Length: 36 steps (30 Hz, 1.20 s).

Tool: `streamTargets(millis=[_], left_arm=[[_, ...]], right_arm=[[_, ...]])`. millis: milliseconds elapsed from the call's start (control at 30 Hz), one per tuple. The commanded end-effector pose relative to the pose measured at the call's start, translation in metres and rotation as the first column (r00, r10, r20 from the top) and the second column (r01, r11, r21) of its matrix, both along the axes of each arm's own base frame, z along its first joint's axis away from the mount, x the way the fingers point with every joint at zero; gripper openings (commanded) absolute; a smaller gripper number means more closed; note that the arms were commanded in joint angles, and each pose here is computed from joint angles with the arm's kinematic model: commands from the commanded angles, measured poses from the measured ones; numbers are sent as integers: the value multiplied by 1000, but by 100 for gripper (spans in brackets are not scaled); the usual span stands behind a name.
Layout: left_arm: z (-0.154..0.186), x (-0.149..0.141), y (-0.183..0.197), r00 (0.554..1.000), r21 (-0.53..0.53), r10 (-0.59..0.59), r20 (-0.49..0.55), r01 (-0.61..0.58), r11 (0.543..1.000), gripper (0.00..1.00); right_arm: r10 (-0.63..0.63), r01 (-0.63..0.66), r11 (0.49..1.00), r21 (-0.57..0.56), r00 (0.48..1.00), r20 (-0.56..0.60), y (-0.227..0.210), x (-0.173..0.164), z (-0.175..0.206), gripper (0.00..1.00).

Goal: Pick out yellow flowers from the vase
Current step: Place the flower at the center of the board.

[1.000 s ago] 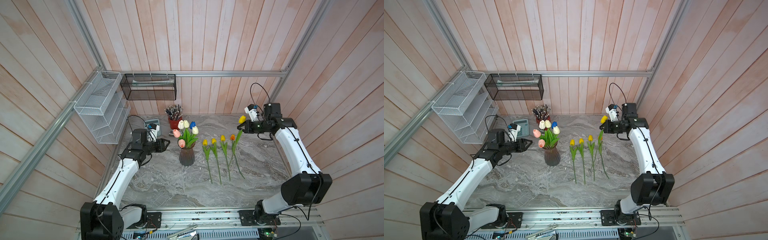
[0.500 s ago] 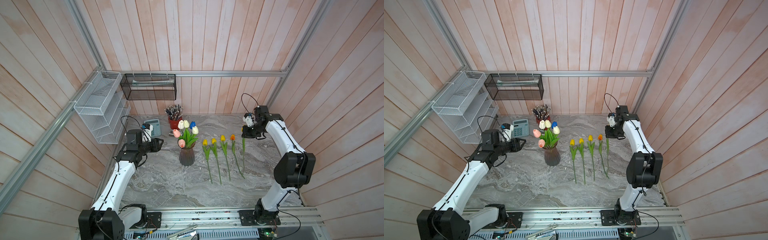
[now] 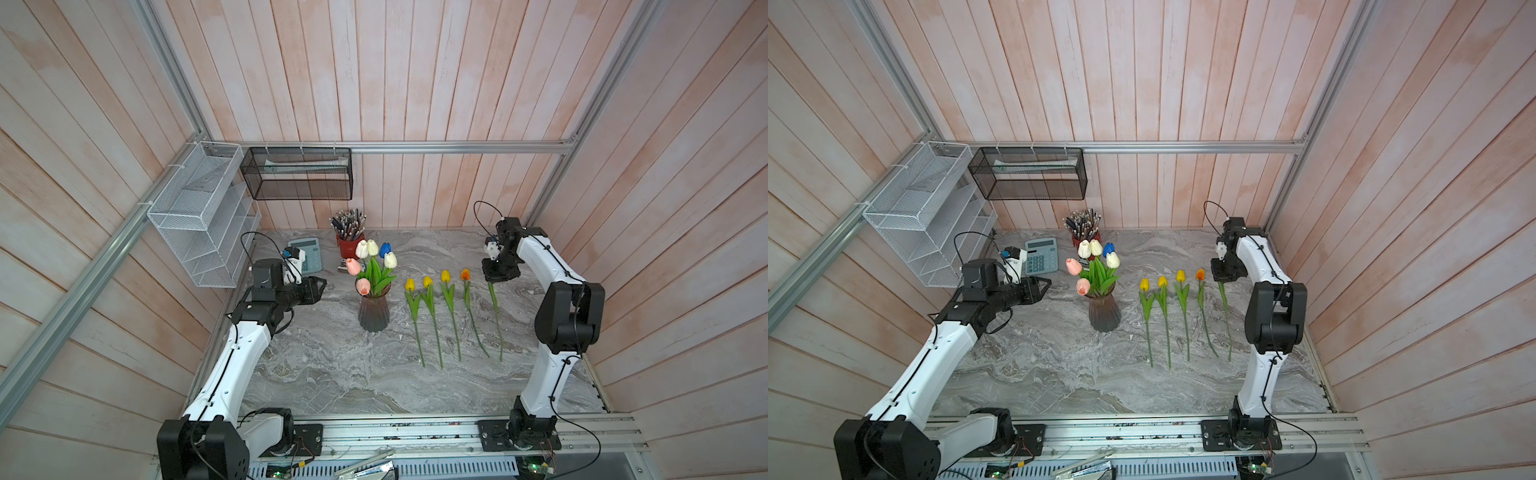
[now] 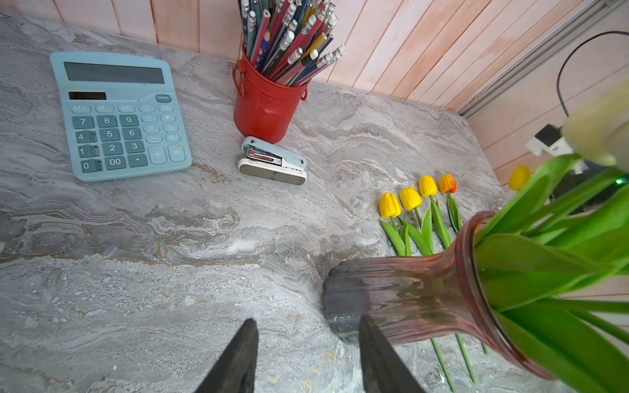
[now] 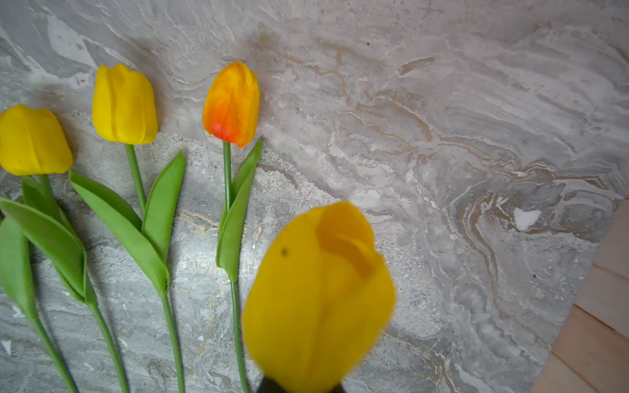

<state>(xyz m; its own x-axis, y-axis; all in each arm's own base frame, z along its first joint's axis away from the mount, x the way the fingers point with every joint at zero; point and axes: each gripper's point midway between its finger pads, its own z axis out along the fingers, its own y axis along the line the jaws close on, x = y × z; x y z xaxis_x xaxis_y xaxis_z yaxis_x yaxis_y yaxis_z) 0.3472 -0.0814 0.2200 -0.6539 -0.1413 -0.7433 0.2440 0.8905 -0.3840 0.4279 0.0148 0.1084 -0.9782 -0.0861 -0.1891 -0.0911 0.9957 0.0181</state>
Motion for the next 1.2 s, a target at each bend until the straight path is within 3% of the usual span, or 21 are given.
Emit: streamTargets(millis=[0, 367, 767, 967, 1167], left_arm=[[10, 2, 0, 999, 6, -13, 43, 13, 1000, 49], [8, 2, 1, 999, 12, -14, 40, 13, 1000, 49], [4, 2, 2, 999, 22, -12, 30, 11, 1000, 49], [3, 5, 1, 1000, 13, -7, 29, 7, 1000, 49], [2, 12, 9, 999, 17, 45, 29, -45, 999, 52]], right_arm=[[10, -11, 1000, -17, 1000, -17, -5, 5, -9, 7], [26, -27, 998, 63, 999, 25, 9, 22, -33, 11], [3, -5, 998, 70, 1000, 29, 1, 29, -43, 15], [0, -7, 995, 101, 998, 69, 5, 27, -30, 16], [-27, -10, 983, 185, 981, 194, 12, 36, -1, 23]])
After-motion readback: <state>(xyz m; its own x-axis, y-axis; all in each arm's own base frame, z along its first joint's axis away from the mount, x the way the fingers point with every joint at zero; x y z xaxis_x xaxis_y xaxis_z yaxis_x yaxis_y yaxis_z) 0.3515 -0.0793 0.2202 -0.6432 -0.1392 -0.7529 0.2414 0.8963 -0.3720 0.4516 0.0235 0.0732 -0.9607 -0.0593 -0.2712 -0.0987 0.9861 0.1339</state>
